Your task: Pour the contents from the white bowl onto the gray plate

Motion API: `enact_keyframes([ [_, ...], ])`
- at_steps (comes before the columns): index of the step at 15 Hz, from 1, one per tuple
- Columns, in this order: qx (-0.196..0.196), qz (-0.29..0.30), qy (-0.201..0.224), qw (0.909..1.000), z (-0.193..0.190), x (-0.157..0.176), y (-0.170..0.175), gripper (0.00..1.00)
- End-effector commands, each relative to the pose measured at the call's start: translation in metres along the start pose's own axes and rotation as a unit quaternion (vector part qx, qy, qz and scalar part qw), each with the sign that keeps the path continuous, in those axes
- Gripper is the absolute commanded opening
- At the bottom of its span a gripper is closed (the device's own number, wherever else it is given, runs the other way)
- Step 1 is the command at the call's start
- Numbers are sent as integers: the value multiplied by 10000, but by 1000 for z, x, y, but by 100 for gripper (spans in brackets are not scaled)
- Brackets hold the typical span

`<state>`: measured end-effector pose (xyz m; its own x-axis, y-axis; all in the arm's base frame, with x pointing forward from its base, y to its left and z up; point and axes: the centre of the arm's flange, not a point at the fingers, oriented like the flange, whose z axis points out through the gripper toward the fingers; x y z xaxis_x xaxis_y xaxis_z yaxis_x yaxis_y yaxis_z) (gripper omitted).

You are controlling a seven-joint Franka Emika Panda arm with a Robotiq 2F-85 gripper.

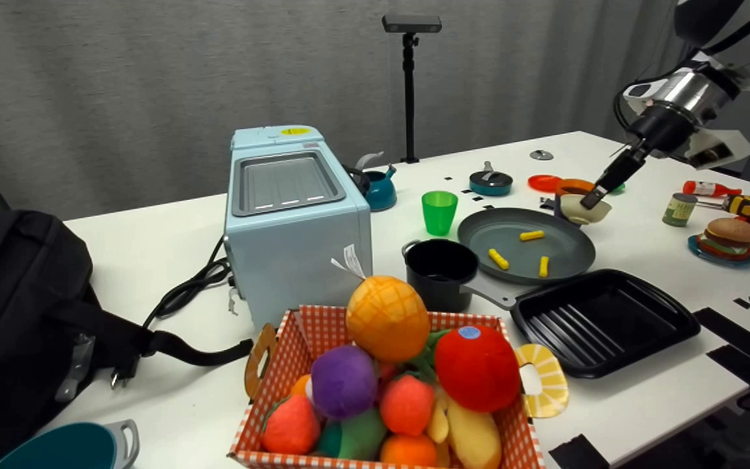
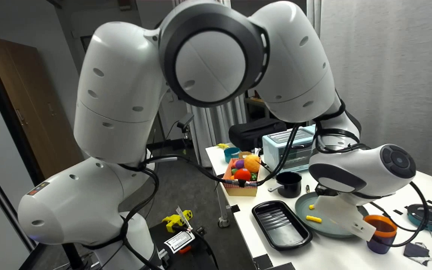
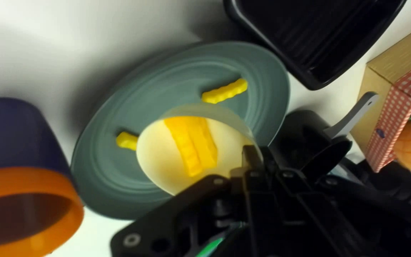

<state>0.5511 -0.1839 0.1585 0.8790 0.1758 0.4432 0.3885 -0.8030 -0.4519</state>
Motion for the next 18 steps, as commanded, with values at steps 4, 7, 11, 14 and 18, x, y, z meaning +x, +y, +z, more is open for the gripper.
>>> enact_keyframes([
  [4, 599, -242, 435, 9970, -10, -24, -46, 1],
  [7, 610, -409, 821, 9939, -6, 0, -39, 1],
  [11, 543, -296, 1162, 9913, 11, 26, -46, 1],
  [14, 389, 70, 1182, 9922, 32, 27, -57, 1],
  [18, 212, 528, 1278, 9902, 52, 34, -60, 1],
])
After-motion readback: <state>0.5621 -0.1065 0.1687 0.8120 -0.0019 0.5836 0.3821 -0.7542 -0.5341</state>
